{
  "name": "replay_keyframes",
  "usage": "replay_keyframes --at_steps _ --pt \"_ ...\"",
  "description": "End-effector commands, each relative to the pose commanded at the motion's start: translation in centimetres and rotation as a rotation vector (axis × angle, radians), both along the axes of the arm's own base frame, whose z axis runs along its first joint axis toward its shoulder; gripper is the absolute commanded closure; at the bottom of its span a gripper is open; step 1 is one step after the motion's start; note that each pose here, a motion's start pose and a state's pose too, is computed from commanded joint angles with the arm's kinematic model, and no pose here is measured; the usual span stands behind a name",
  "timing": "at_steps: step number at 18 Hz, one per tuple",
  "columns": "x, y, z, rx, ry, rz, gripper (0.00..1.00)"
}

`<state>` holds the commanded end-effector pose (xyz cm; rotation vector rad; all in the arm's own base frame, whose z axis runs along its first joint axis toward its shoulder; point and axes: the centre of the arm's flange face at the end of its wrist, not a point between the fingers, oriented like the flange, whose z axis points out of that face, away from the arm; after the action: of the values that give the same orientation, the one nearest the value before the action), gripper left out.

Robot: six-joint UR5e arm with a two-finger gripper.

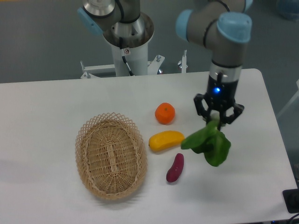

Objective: Pick up the green vegetable from the table
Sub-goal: 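Lift the bok choy up off the table, then hold the bok choy raised above the table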

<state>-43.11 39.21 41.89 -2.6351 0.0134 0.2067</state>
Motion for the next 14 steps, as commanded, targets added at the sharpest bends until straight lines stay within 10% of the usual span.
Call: replay_keyframes --at_steps 14 --pt "0.83 0.44 0.06 -0.001 -0.008 -0.002 0.69"
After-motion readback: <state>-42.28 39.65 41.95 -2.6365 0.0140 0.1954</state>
